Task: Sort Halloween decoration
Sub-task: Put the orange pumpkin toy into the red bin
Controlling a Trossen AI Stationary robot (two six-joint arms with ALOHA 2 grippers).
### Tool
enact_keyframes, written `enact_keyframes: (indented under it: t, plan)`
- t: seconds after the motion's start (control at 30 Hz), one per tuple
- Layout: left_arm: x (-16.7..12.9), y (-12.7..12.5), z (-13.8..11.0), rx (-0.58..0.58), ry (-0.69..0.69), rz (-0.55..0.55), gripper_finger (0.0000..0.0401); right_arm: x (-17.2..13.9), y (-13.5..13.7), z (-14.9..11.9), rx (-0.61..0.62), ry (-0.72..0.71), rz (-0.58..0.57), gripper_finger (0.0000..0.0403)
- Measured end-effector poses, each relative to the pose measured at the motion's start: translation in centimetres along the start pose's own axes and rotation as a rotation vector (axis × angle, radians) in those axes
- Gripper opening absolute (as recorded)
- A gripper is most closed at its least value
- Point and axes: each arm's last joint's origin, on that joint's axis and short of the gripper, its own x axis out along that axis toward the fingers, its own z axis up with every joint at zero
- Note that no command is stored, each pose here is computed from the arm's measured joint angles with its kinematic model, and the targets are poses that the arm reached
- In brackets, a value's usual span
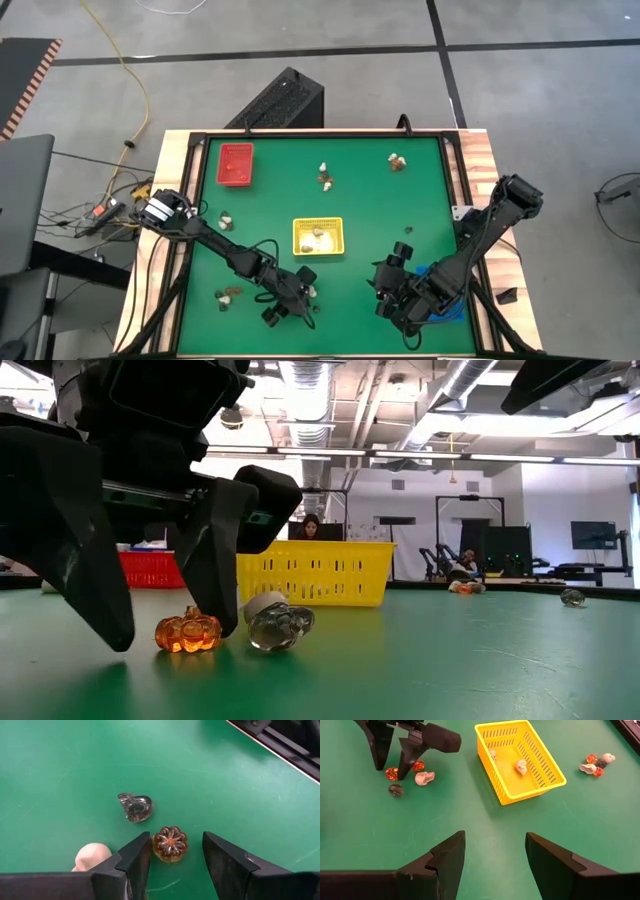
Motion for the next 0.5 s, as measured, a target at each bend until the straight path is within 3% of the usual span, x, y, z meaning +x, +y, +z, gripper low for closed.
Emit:
enact_keyframes:
  t: [0.5]
  plan:
    - [-0.01, -0.01, -0.02, -0.025, 0.003, 0.003, 0.0169, 0.00, 0.00, 0.00, -0.007, 0.000, 0.000, 0.0240]
